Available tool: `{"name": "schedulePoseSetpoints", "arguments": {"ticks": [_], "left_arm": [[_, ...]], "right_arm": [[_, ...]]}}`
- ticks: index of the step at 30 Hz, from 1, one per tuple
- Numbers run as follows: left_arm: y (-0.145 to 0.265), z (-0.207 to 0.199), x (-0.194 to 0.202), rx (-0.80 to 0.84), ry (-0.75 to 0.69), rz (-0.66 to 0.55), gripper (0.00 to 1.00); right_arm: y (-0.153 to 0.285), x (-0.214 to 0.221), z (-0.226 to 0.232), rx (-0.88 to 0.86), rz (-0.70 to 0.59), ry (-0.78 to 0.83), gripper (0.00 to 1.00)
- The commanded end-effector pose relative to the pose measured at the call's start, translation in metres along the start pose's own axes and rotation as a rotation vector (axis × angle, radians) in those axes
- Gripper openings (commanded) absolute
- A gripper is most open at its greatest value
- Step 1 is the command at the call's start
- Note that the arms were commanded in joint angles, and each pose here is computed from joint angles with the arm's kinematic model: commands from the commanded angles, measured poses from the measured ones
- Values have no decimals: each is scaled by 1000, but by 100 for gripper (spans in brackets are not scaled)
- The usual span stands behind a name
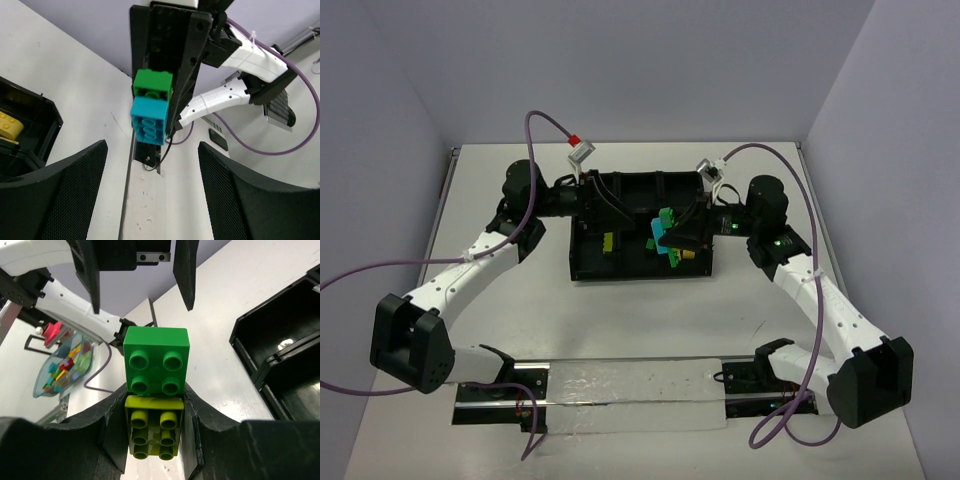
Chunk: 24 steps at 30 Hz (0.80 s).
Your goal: Sort the legos into containers by color
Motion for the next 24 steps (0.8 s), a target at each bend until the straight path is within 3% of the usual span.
{"name": "schedulePoseSetpoints", "arguments": {"ticks": [1,11,24], "left_arm": [[-11,-14,-10,92,-80,14,81],[-24,-14,-9,97,-73,24,80],[-34,-20,-2,142,-70,62,70]], "right_arm": [[-9,-9,11,-54,17,62,0],[-23,-7,15,-75,47,55,0],[-30,-9,16,-82,56,51,0]]}}
Point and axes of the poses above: each gripper's point midway between its finger pads, its own y axis back along the fingers, its own z axis along the line the jaws close on, x = y × z, the point moved 5 cm from there along y, back along the fingers, and after that the axes turned 4 degrees about -y, right-handed, at the moved point
